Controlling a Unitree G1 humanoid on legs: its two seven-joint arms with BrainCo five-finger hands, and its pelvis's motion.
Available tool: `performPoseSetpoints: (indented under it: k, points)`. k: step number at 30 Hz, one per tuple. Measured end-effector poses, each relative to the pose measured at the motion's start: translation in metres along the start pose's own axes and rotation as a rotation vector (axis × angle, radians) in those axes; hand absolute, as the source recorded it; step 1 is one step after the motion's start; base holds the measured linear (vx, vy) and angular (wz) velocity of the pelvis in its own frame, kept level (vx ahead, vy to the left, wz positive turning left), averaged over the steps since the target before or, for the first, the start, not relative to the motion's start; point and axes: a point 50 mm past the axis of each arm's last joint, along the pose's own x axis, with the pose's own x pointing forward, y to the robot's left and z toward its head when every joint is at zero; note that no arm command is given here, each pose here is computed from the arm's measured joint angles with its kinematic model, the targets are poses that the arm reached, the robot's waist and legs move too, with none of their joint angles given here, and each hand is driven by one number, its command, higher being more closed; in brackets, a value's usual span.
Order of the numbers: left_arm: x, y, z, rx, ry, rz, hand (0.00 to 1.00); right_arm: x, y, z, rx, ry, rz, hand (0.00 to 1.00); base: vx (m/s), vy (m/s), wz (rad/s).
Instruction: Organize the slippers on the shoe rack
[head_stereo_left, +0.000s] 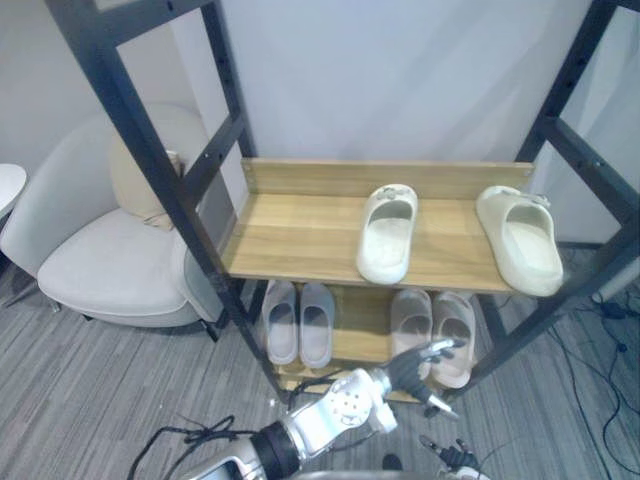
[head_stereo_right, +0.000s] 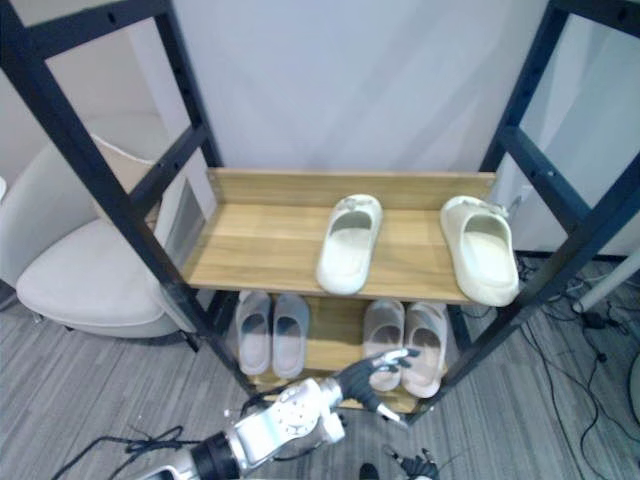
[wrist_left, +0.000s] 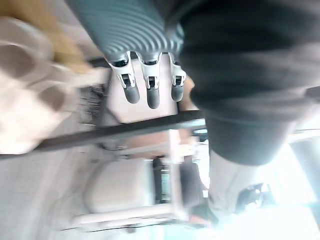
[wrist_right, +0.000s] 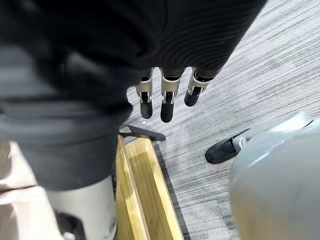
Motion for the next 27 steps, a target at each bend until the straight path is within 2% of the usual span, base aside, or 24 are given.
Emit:
performPoseSetpoints:
  k: [5,9,12,17,21,27]
  points:
    - [0.018,0.034,0.073,0.045,-0.310,0.119,0.00,-0.005,-0.014,-0.018,-0.009,0.047,-0.032,0.00,-0.01,-0.016,-0.12]
    - [0.024,0.047,0.091,0.048,-0.382,0.203,0.00,-0.006,-0.019,-0.023,-0.013,0.064,-0.046,0.00,-0.01,-0.012,-0.02]
    - [0.026,0.059,0.099,0.070,-0.408,0.273,0.00,-0.006,-0.021,-0.026,-0.016,0.074,-0.051,0.00,-0.05,-0.028,0.06]
    - [0.035,0.093,0.112,0.208,-0.409,0.407,0.00,-0.009,-0.026,-0.033,-0.019,0.095,-0.064,0.00,-0.05,-0.016,0.03]
    - [0.042,0.123,0.105,0.272,-0.323,0.523,0.00,-0.011,-0.031,-0.040,0.005,0.117,-0.083,0.00,0.00,0.000,-0.03]
    - [0.043,0.152,0.106,0.334,-0.263,0.655,0.00,-0.013,-0.028,-0.035,0.040,0.078,-0.077,0.00,0.01,-0.006,-0.09]
